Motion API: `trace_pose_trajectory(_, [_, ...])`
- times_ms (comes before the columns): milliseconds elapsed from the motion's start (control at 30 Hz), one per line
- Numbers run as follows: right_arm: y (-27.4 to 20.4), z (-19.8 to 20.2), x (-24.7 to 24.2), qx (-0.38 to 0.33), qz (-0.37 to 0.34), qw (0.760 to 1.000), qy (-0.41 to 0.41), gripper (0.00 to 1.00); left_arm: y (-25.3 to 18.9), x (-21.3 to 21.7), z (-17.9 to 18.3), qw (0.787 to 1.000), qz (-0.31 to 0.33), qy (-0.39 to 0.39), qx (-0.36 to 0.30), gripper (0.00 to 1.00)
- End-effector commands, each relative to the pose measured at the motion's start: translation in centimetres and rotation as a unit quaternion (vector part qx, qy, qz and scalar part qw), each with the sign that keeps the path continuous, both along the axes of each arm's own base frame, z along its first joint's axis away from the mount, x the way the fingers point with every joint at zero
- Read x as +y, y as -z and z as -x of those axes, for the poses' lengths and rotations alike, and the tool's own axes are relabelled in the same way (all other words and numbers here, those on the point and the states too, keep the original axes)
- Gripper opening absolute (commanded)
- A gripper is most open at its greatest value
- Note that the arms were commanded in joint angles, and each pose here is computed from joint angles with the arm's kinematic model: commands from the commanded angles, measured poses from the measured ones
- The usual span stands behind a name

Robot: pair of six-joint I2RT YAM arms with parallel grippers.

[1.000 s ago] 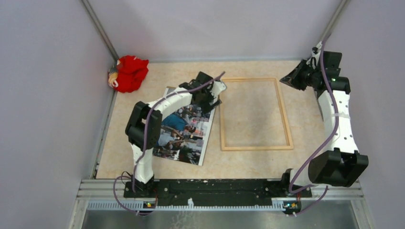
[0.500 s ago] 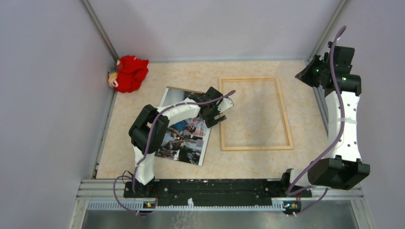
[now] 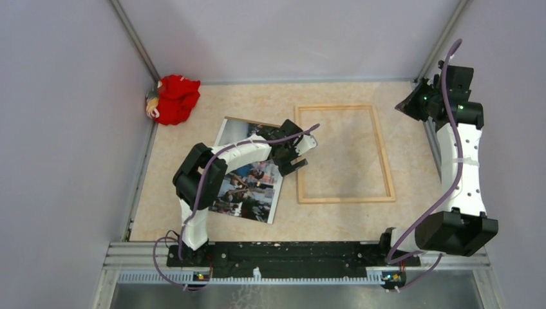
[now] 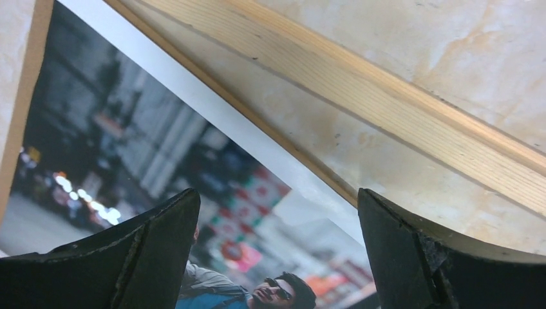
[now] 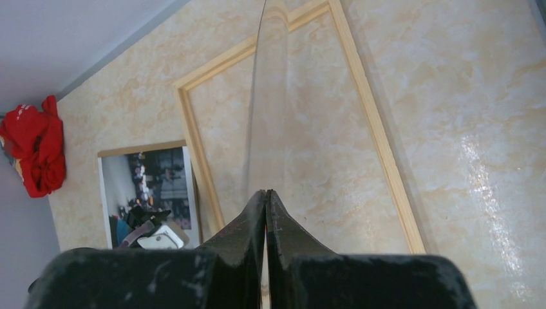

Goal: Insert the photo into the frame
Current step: Pick up the photo frame item at the center of the board.

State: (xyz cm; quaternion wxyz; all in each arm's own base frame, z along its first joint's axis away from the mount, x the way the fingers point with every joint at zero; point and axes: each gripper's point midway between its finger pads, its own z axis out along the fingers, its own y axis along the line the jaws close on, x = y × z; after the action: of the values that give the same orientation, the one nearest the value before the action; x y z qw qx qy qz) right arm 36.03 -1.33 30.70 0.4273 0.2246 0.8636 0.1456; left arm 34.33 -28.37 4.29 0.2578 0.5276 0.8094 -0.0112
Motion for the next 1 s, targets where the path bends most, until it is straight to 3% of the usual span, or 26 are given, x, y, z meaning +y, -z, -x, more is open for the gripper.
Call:
trace_pose_trajectory(0, [-1.4, -0.4, 0.0, -0.033, 0.0, 0.999, -0.004, 0.0, -3.3, -1.3, 0.9, 0.999, 0.042, 0.005, 0.006, 0.98])
trace_pose_trajectory(200, [-1.5, -0.5, 0.3, -0.037, -0.006, 0.999, -0.008, 0.0, 0.0, -0.3, 2.8, 0.999, 0.018, 0.015, 0.04, 0.98])
trace_pose_trajectory(633, [-1.2, -0.6, 0.8, -0.039, -0.017, 0.999, -0.016, 0.0, 3.3, 7.0, 1.0, 0.991, -0.115, -0.016, -0.063, 0.99])
trace_pose_trajectory(833, [-0.9, -0.6, 1.1, -0.042, -0.026, 0.999, -0.02, 0.0, 3.1, 9.2, 0.7, 0.99, -0.124, -0.028, -0.058, 0.98])
trace_pose_trajectory(967, [-0.9, -0.5, 1.1, -0.043, -0.028, 0.998, -0.019, 0.0, 1.2, 7.1, 0.1, 0.995, -0.079, -0.033, -0.048, 0.99])
